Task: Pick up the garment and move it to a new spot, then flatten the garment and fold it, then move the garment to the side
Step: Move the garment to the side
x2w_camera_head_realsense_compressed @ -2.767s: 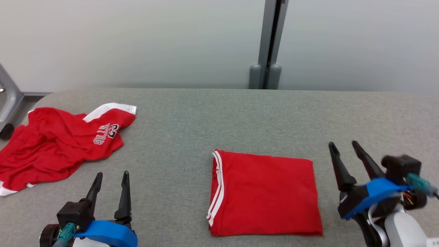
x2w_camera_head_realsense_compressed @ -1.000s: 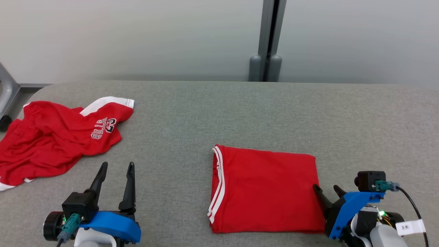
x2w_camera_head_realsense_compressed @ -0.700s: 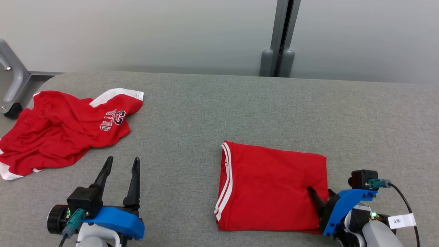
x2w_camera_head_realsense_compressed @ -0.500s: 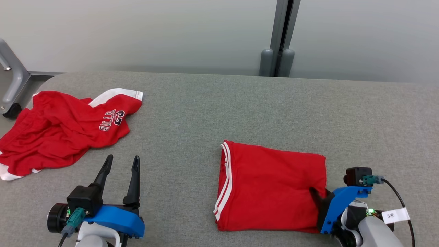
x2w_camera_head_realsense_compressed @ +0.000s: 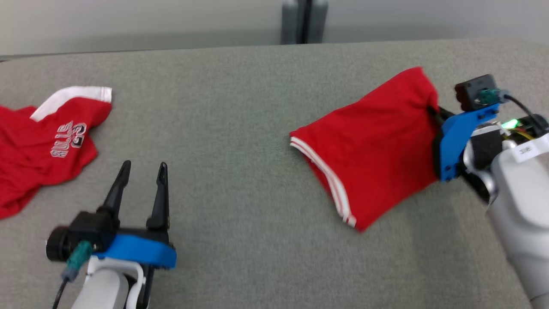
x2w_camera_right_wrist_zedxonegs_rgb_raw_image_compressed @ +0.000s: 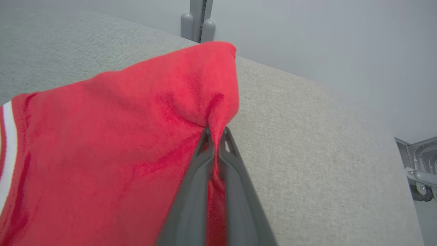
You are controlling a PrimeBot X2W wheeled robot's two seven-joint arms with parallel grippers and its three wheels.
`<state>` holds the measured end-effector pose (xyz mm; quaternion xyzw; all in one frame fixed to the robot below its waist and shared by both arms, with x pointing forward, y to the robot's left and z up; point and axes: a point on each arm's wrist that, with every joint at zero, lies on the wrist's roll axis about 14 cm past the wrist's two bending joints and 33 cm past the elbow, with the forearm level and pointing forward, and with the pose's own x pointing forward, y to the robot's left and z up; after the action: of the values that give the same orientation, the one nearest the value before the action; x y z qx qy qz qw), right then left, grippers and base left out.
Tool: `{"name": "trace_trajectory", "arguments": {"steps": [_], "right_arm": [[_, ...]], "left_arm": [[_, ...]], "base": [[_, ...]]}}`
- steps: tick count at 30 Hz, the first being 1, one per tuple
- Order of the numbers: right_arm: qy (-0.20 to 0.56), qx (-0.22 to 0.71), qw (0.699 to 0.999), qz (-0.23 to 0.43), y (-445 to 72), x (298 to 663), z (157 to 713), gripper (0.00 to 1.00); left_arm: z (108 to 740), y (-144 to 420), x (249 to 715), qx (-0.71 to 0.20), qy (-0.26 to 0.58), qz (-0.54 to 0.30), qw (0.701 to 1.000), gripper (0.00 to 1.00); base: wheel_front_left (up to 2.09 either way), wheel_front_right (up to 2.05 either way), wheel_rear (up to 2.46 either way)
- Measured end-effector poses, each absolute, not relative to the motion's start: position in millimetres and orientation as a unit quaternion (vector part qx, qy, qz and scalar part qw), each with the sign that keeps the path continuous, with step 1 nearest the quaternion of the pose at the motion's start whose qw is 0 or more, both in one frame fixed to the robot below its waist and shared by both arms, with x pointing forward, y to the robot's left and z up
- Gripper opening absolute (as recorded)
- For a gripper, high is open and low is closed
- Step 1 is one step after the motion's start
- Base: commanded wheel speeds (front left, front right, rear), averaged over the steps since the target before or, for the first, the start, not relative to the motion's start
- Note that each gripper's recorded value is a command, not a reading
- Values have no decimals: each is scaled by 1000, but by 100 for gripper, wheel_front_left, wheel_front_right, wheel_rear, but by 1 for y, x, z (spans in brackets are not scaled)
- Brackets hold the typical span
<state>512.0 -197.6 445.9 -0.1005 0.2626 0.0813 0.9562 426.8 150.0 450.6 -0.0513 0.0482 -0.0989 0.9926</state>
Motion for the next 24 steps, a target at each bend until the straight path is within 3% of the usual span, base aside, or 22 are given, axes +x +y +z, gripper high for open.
{"name": "trace_trajectory", "arguments": {"steps": [6,14,24], "right_arm": [[217,-159,963,3,-284,553,484,0],[225,-217,945,-99,-386,556,481,0],[189,-280,933,-127,-423,567,492,0]], "left_arm": [[432,124,463,-48,53,-144,987,100],[409,96,507,-36,50,-197,978,100],[394,82,524,-36,52,-219,974,100]], "base": [[0,0,0],[0,0,0],[0,0,0]]}}
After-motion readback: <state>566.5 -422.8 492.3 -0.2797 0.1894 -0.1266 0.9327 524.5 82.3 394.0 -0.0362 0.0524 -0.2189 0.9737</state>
